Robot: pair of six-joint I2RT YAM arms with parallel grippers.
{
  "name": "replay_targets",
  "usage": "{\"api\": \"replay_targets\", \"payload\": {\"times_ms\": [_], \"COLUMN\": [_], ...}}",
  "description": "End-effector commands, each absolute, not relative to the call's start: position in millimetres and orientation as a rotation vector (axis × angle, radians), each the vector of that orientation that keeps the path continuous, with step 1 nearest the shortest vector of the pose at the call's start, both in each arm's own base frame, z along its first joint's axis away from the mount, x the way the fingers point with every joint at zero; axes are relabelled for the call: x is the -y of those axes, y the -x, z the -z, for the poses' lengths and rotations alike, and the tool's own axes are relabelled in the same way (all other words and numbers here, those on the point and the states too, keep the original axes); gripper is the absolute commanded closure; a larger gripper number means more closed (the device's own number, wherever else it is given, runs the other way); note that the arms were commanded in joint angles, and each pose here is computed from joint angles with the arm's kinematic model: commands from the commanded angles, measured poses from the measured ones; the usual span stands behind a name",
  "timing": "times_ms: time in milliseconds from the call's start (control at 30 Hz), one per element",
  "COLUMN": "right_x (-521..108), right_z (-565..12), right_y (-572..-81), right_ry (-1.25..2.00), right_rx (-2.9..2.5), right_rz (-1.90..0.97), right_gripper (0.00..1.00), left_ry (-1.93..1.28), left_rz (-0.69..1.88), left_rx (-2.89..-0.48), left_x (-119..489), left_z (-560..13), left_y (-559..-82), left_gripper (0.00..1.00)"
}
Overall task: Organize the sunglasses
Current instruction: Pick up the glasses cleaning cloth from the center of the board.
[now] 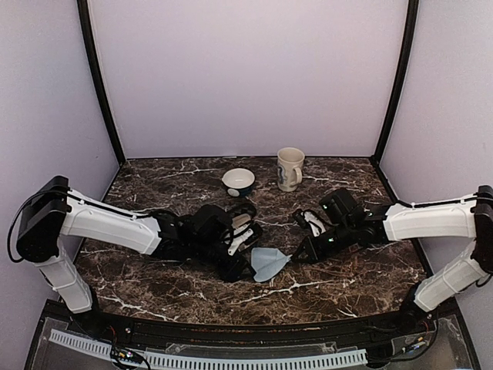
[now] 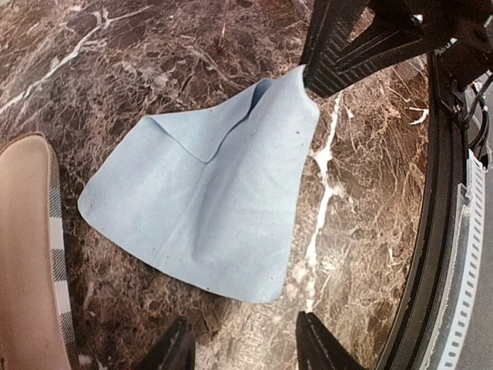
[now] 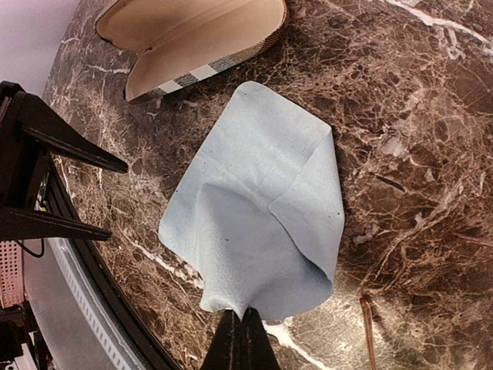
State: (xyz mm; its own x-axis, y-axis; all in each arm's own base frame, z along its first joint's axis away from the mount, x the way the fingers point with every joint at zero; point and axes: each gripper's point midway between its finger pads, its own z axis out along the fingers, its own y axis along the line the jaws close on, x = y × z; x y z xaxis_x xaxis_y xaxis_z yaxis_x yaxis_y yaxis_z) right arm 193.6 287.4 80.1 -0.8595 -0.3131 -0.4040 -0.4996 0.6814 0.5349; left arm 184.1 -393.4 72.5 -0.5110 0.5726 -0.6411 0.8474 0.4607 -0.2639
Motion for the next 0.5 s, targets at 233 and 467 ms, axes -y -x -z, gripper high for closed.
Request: {"api": "replay_targets", "payload": {"times_ms": [233, 467], "right_x": [-291.5, -292.0], "right_z": [-82.0, -81.7], "right_y": [-196.9, -198.0], "right_ry": [0.620, 0.619], "right_rx": [-2.611, -2.609], "right_rz": [-1.016, -1.020], "right_gripper": [1.00, 1.00], "left_ry": [-1.378, -1.454], "left_rz": [0.674, 0.580], "left_rx": [-2.096, -2.077], "left_x": [424.0, 432.3], "left_z": [-64.3, -54.1], "left_y": [-176.3, -174.0], "left_gripper": [0.55, 0.57]}}
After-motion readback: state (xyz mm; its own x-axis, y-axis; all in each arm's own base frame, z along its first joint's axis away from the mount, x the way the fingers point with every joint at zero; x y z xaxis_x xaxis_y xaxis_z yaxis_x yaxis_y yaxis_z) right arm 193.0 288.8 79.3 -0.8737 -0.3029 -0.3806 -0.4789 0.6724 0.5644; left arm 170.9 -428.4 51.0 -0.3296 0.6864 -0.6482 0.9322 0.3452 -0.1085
